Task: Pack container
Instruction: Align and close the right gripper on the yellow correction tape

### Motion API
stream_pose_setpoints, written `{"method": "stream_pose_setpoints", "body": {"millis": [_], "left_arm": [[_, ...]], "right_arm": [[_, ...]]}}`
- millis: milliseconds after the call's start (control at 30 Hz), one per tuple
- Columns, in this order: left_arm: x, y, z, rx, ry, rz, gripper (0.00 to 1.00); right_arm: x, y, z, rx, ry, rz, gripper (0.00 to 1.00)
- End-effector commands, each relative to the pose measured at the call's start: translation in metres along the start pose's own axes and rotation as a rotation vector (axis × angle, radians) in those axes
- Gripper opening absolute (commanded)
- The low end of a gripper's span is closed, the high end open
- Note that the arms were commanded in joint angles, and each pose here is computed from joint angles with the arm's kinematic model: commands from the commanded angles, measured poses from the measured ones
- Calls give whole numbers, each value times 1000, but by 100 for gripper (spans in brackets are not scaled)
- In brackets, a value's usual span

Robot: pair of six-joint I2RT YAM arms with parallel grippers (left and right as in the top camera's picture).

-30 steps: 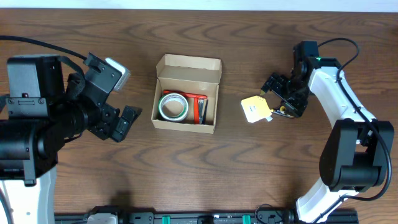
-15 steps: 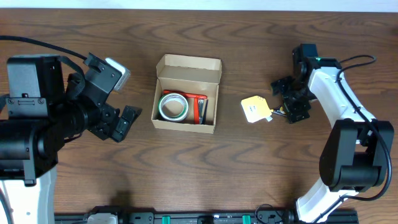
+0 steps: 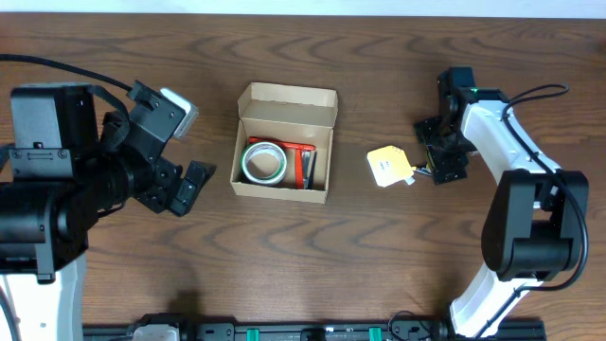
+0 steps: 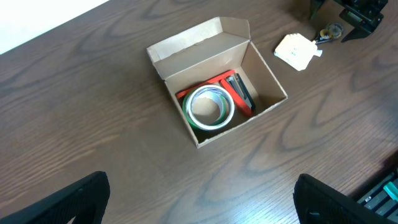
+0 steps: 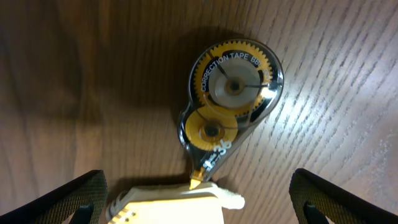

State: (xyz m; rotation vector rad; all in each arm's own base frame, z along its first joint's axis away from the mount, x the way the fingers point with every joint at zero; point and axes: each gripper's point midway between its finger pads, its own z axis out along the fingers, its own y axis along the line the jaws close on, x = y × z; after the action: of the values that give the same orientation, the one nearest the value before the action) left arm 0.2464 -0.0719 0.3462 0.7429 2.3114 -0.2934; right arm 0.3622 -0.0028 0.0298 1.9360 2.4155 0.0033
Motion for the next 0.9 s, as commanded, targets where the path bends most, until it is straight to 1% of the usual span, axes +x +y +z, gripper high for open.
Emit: {"method": "stream_pose_setpoints", "body": {"millis": [0,467,600,733,867], "left_arm": [[-3,-1,-3,6,-15,14,95],[-3,-1,-3,5,-16,14,95],[-3,-1,-3,6,-15,14,95],[-3,-1,-3,6,-15,14,95],[-3,-1,-3,6,-15,14,95]], "right_arm": [[-1,-4,11,39,-21,10,95],[-2,-11,34,106,-39,1,90],[-2,-6,40,95,-41,0,90],[-4,-1,42,77,-46,1,85],[-6,3,42,60,-60,2,71]]}}
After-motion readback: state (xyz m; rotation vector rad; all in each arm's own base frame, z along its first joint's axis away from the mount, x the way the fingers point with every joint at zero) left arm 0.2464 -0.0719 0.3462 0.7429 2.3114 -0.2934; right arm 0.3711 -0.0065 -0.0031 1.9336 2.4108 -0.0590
